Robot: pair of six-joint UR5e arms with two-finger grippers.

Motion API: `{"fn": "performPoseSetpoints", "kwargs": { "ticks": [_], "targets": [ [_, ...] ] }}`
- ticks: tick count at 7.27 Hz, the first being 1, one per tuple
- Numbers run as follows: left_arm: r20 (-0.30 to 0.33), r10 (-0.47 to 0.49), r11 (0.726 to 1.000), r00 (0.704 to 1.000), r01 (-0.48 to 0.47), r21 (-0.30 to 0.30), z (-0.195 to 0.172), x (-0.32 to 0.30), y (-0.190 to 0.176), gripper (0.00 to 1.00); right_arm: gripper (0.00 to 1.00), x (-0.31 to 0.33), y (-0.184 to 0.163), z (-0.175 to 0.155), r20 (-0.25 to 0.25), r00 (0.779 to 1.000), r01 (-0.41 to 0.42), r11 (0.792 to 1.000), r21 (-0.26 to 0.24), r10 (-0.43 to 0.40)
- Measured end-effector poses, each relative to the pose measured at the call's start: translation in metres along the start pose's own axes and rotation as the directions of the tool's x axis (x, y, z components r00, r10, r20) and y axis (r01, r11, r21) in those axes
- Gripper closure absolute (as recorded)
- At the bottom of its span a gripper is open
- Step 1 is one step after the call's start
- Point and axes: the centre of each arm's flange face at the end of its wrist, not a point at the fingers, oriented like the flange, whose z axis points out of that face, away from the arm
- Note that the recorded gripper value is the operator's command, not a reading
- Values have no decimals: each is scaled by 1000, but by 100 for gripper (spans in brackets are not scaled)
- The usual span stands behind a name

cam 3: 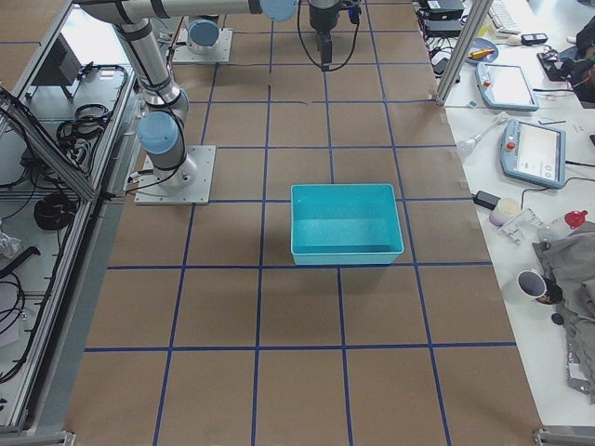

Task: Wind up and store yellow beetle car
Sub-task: 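Drag the held car backward along the table with the left gripper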

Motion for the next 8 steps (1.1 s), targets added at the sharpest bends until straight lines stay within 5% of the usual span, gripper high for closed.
{"fn": "performPoseSetpoints", "kwargs": {
  "ticks": [8],
  "targets": [
    [-5, 16, 1000, 1000, -16, 16, 6, 2, 41, 74, 0, 0, 0, 0, 0, 1000, 0, 1000, 0, 0]
  ]
}}
